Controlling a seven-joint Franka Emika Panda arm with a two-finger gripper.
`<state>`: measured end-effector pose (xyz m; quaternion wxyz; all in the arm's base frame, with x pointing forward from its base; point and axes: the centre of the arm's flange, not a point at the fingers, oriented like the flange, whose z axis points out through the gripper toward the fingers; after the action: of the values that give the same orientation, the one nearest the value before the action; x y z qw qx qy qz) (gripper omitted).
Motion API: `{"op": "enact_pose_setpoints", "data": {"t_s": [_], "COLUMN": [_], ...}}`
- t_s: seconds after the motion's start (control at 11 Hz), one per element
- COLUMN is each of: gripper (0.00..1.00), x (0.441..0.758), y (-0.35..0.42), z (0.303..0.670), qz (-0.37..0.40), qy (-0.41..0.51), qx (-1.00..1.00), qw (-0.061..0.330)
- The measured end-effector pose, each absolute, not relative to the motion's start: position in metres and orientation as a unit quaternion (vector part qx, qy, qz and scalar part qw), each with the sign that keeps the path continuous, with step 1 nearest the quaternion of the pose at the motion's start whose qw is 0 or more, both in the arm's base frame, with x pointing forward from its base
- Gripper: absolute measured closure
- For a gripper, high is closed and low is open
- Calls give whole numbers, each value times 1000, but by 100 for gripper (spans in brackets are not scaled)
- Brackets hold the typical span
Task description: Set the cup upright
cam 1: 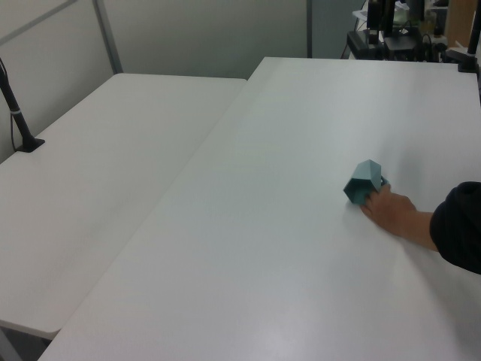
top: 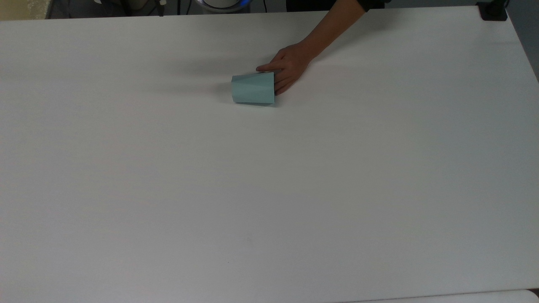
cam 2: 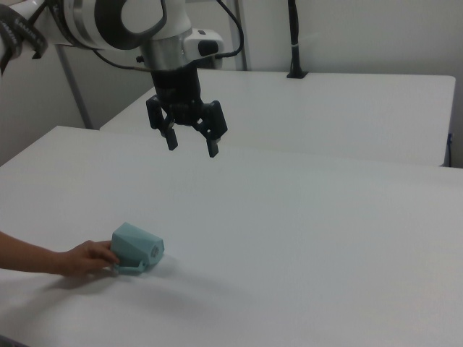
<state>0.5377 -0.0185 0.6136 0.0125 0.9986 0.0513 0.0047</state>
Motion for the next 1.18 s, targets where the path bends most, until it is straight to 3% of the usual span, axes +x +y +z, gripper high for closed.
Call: {"op": "enact_pose_setpoints", "data": {"t_s": [0.82, 1.0, 1.18], "gripper": [0, 0, 0], "x": [534, 535, 529], "y": [-25, 9, 80], "z": [618, 619, 623], "qz": [9, 11, 24], "qy": [36, 24, 20], "qx": [999, 999, 998], "qw": [12, 18, 61]}}
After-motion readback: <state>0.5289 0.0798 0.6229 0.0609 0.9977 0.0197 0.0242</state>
